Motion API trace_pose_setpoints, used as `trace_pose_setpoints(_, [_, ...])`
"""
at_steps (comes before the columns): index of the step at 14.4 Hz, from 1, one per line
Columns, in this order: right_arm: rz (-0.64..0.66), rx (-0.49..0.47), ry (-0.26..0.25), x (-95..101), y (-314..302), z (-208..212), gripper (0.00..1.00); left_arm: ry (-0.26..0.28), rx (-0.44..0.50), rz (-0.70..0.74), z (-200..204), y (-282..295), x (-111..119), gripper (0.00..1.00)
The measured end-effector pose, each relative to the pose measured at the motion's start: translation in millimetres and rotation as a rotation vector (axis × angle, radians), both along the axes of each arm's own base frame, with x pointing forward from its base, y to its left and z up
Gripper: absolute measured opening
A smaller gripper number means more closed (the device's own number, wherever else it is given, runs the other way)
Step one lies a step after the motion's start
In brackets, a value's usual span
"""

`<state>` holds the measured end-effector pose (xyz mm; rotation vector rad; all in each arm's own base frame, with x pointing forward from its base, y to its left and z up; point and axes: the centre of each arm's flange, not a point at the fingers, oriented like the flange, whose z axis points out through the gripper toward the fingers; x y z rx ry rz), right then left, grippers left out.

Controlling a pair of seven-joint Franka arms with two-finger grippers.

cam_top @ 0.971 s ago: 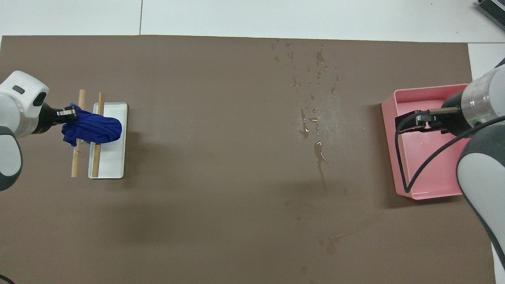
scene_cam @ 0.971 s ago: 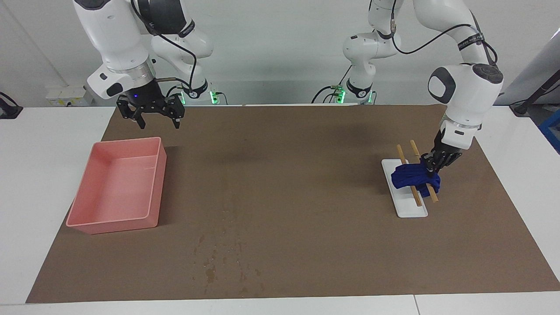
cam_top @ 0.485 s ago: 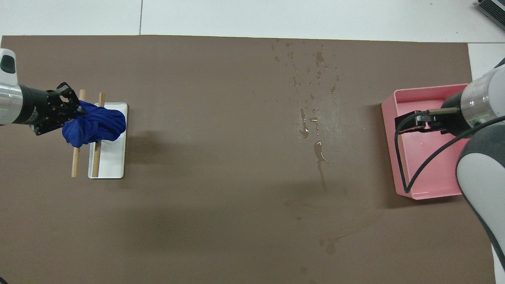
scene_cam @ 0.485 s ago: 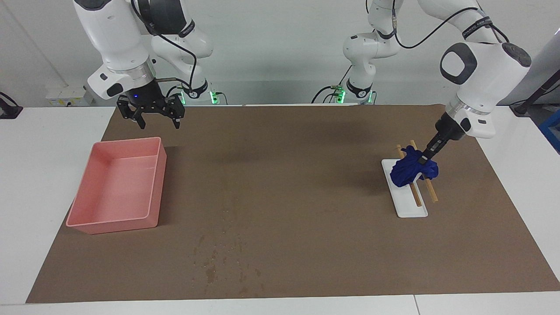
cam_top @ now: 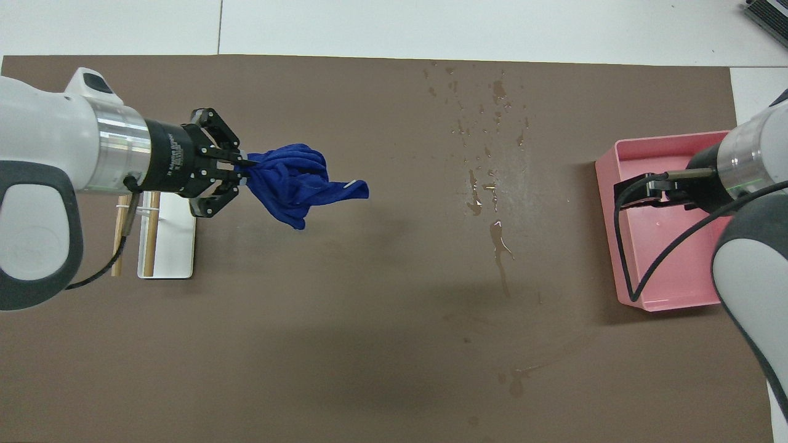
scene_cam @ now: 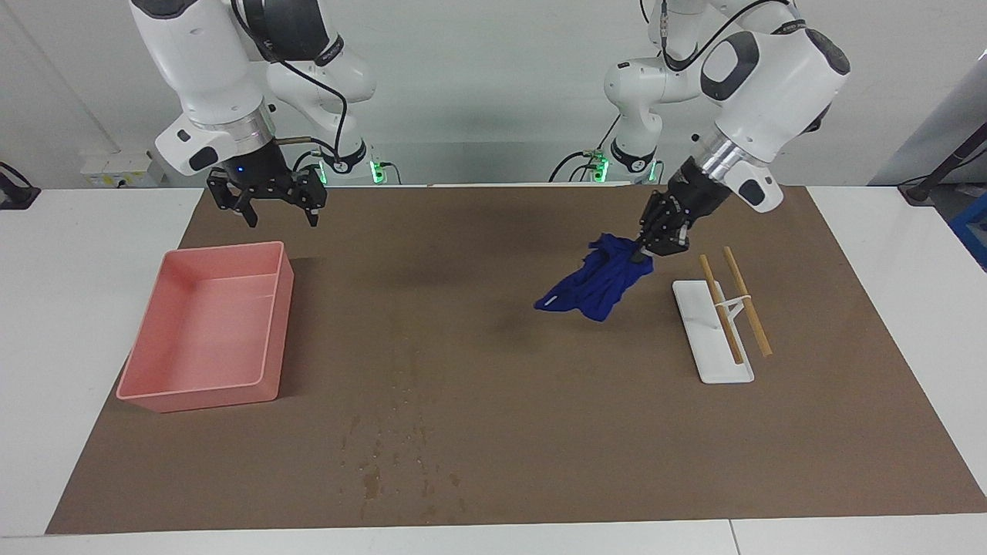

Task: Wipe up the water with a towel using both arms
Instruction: 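Lift the towel with the left gripper while the right gripper approaches, then hand the towel from the left gripper to the right gripper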

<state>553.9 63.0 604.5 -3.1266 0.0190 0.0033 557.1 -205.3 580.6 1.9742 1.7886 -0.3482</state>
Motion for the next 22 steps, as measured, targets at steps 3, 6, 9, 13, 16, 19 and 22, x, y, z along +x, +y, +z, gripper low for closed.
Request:
trace_pose_setpoints(3, [-0.009, 0.033, 0.008, -1.3, 2, -2, 1.0, 0.02, -0.068, 0.109, 10, -63, -19, 0.1])
trace_pose_setpoints(6, [-0.122, 0.124, 0.032, -2.9, 10, -4, 1.0, 0.01, -0.121, 0.17, 12, -112, -38, 0.1])
trace_pose_setpoints(9, [-0.29, 0.228, 0.054, -2.2, 21, -5, 1.0, 0.001, -0.149, 0.199, 11, -131, -47, 0.1])
trace_pose_setpoints(13, [-0.569, 0.411, 0.091, -0.2, 38, -6, 1.0, -0.009, -0.179, 0.244, 11, -140, -50, 0.1])
trace_pose_setpoints(16, [-0.804, 0.54, 0.117, 5.3, 44, -4, 1.0, -0.01, -0.222, 0.311, 16, -148, -52, 0.1])
trace_pose_setpoints(19, [-1.001, 0.662, 0.154, 9.0, 58, -6, 1.0, -0.019, -0.266, 0.339, 20, -167, -62, 0.1])
trace_pose_setpoints(22, [-1.089, 0.704, 0.189, 3.1, 88, -17, 1.0, -0.045, -0.313, 0.332, 26, -192, -80, 0.1])
